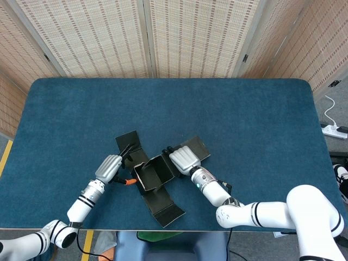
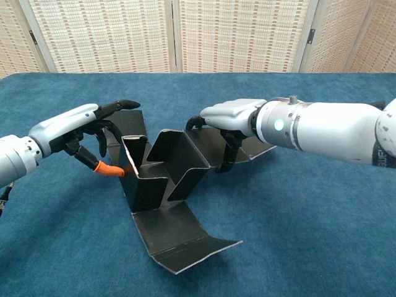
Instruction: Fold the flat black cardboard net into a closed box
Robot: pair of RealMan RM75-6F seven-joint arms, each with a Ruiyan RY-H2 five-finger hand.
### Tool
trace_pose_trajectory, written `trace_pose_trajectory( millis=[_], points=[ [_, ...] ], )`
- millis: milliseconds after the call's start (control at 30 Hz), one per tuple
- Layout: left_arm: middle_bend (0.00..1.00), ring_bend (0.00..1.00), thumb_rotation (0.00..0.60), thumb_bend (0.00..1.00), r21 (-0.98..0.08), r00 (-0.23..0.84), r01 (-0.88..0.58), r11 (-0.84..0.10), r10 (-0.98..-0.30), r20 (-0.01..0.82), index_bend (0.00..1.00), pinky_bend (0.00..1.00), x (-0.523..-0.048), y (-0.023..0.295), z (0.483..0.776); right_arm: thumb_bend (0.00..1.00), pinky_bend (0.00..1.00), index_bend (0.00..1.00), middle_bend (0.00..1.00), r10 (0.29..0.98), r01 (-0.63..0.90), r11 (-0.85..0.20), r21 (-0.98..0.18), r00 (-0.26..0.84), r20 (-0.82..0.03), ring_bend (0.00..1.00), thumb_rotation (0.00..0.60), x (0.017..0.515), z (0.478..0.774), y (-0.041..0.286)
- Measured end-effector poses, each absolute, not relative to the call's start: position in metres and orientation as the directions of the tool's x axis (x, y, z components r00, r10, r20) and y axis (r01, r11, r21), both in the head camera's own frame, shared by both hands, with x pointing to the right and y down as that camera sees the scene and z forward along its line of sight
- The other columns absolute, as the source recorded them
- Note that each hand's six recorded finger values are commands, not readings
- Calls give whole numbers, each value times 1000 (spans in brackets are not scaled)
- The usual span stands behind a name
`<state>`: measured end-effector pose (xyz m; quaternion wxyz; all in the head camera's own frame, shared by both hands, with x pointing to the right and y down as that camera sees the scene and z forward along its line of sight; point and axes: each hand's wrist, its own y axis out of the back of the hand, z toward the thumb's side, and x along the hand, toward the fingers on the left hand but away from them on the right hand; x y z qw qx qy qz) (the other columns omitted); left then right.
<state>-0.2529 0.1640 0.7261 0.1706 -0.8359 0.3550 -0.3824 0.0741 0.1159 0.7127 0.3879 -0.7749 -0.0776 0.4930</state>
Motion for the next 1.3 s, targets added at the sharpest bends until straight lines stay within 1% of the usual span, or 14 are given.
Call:
trace_pose_trajectory(
  millis=[100, 233, 333, 433, 733, 900, 1033, 1133, 1200, 1233, 1267, 1300],
  points=[
    [0, 379, 600, 163, -508, 476, -473, -720, -694, 541, 0, 570, -252, 164, 728, 276, 1000, 375, 378, 491, -334, -615, -715, 548, -678, 758, 600, 65, 707, 114],
    [0, 378, 600, 163, -440, 502, -477, -761, -647, 574, 0, 570, -250, 167, 731, 284, 1000, 377, 384, 469, -426, -487, -762, 608, -640, 761, 600, 54, 700, 114],
    [0, 378, 600, 162, -392, 518, -480, -784, -615, 595, 0, 570, -249, 170, 734, 290, 1000, 377, 384, 446, -478, -391, -786, 649, -616, 761, 600, 47, 696, 115],
    [0, 378, 600, 161, -337, 532, -494, -801, -586, 611, 0, 570, -249, 173, 735, 294, 1000, 377, 384, 422, -507, -318, -801, 681, -599, 761, 600, 42, 693, 117],
    [0, 378, 600, 161, -131, 583, -543, -829, -485, 651, 0, 568, -250, 182, 740, 301, 1000, 377, 385, 348, -520, -186, -834, 759, -551, 761, 600, 32, 687, 123],
    [0, 378, 600, 162, -29, 616, -550, -835, -429, 661, 0, 549, -251, 188, 744, 302, 1000, 377, 375, 306, -509, -115, -853, 799, -518, 761, 600, 27, 685, 127],
    [2, 388, 600, 163, 40, 647, -538, -842, -381, 661, 51, 547, -250, 194, 748, 306, 1000, 377, 347, 277, -496, -71, -866, 824, -494, 765, 600, 21, 683, 130],
    [32, 407, 600, 163, 81, 663, -537, -840, -361, 655, 98, 548, -248, 196, 752, 307, 1000, 376, 309, 263, -481, -55, -875, 838, -478, 766, 600, 18, 682, 134],
    [60, 415, 600, 163, 98, 673, -536, -839, -354, 649, 125, 549, -246, 197, 754, 307, 1000, 333, 263, 259, -474, -55, -879, 843, -471, 765, 600, 16, 683, 135],
    [76, 419, 600, 163, 105, 680, -532, -840, -350, 645, 143, 550, -244, 198, 755, 308, 1000, 284, 230, 258, -473, -55, -879, 844, -470, 762, 600, 16, 683, 136],
    [103, 427, 600, 163, 108, 683, -530, -841, -348, 642, 171, 552, -243, 198, 755, 309, 1000, 228, 193, 258, -472, -56, -880, 844, -470, 757, 600, 16, 683, 136],
    [122, 434, 600, 162, 108, 684, -530, -841, -348, 641, 190, 554, -243, 199, 755, 312, 1000, 115, 112, 257, -471, -56, -880, 845, -469, 745, 600, 16, 683, 136]
  ],
)
